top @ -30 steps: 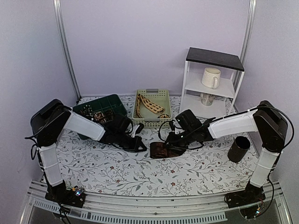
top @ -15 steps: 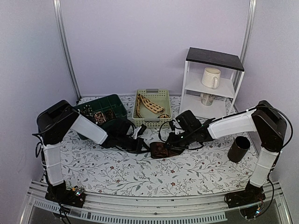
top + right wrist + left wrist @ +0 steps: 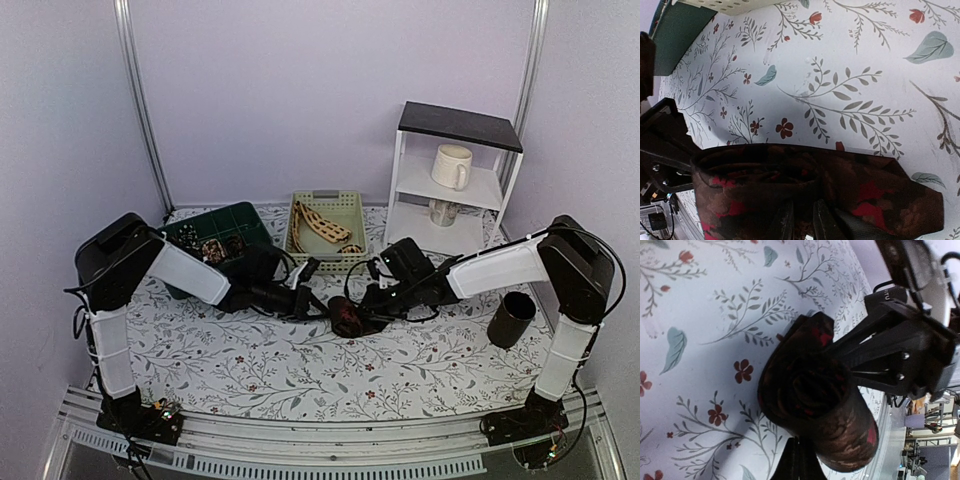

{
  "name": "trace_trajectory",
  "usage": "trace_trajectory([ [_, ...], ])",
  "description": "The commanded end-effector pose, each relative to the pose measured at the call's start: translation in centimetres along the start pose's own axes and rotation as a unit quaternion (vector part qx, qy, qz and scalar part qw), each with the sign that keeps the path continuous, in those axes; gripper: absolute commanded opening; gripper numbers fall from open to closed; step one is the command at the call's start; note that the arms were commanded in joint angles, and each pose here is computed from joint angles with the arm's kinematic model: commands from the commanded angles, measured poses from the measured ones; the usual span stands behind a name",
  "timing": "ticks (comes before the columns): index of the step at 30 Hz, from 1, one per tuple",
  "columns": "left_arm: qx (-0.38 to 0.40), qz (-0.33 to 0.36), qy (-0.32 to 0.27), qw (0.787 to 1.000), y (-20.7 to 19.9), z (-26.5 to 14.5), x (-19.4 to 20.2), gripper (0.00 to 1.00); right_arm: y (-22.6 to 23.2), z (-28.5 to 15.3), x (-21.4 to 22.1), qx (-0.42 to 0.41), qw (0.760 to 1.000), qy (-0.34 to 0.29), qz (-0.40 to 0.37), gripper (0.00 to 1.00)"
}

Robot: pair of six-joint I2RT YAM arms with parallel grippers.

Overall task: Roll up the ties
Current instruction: Roll the tie at the center of the board.

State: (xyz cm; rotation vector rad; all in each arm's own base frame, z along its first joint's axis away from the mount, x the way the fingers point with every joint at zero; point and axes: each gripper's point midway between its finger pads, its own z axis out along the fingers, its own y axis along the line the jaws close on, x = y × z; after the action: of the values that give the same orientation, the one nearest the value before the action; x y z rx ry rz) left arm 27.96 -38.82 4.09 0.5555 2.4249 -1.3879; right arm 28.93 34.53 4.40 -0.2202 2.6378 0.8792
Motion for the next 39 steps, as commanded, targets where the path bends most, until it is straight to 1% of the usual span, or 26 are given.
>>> trace_trajectory([
  [1,0.049,0.04,-0.025,0.998,-4.4,-0.7,-2.7,0.0,-0.8,-0.1,0.4,0.011,1.0,-0.001,-0.004,0.15],
  [12,0.05,0.044,-0.018,0.998,-5.3,0.0,-3.3,0.0,-1.2,-2.0,-0.3,0.011,1.0,-0.018,0.002,0.14],
  [13,0.044,0.035,-0.007,0.998,-4.4,0.8,-2.6,0.0,-1.4,-2.2,-0.3,0.013,1.0,-0.02,0.004,0.14],
  [19,0.038,0.034,-0.003,0.999,-4.5,1.4,-2.6,0.0,-1.9,-3.0,-0.6,0.012,0.999,-0.029,0.01,0.11],
  [23,0.037,0.034,0.0,0.999,-4.5,1.7,-2.7,0.0,-1.9,-3.6,-0.7,0.008,0.999,-0.033,0.012,0.07],
  [28,0.038,0.034,0.002,0.999,-4.6,2.0,-2.7,0.0,-1.2,-4.6,-0.6,-0.008,0.999,-0.04,0.02,0.06],
  [31,0.04,0.036,0.003,0.999,-4.9,2.2,-2.9,0.0,-0.7,-5.5,-0.9,-0.016,0.998,-0.051,0.028,0.12],
  [34,0.04,0.038,0.003,0.998,-5.1,2.4,-3.1,0.0,0.4,-6.1,-1.2,-0.043,0.997,-0.058,0.039,0.21],
  [36,0.041,0.039,0.004,0.998,-5.3,2.6,-3.1,0.0,1.2,-6.2,-1.1,-0.07,0.995,-0.057,0.046,0.22],
  [39,0.041,0.04,0.005,0.998,-5.5,2.8,-3.2,0.0,1.5,-5.8,-0.7,-0.085,0.993,-0.05,0.064,0.21],
])
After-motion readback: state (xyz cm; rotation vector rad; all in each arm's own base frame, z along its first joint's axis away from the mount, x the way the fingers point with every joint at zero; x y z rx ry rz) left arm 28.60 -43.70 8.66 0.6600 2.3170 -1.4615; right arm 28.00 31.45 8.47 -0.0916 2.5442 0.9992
